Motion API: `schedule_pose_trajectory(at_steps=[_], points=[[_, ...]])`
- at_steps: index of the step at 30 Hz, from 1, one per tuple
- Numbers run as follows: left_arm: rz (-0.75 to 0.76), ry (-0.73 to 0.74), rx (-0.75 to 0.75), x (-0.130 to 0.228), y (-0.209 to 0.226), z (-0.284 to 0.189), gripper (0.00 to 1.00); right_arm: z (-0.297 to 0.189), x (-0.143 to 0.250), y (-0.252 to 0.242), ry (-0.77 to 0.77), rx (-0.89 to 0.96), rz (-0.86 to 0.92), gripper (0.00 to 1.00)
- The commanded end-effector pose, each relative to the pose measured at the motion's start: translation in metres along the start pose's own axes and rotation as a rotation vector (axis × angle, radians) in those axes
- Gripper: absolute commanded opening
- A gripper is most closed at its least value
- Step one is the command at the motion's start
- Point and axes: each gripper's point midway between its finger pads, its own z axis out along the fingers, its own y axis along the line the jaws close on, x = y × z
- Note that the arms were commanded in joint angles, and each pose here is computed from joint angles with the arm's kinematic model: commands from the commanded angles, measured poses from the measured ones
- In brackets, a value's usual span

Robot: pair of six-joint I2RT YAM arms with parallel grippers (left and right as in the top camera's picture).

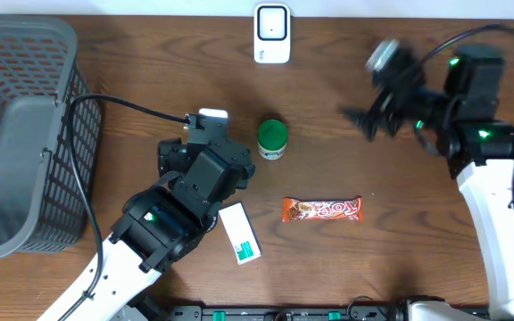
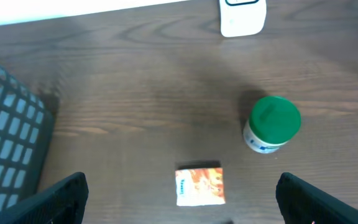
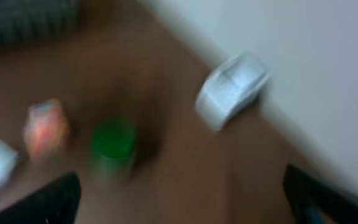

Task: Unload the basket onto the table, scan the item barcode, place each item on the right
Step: 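Move the right gripper from rest down to the red TOP bar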

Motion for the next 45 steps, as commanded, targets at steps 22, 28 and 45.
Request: schedule_pose_trajectory(at_steps=[22,28,45], points=[[0.053,0.028,-0.119,0.009,0.024,-0.003,0.97,0.015,0.218,0.141,0.574,-0.421,-0.242,0.9],[0.053,0.028,-0.119,0.009,0.024,-0.003,0.97,0.024,0.226,0.128,0.61,-0.368,-0.369,0.76],[0.053,0.028,-0.119,0.009,0.024,-0.003,0.97,0.043,0.237,0.157,0.628,-0.436,-0.38,0.67]])
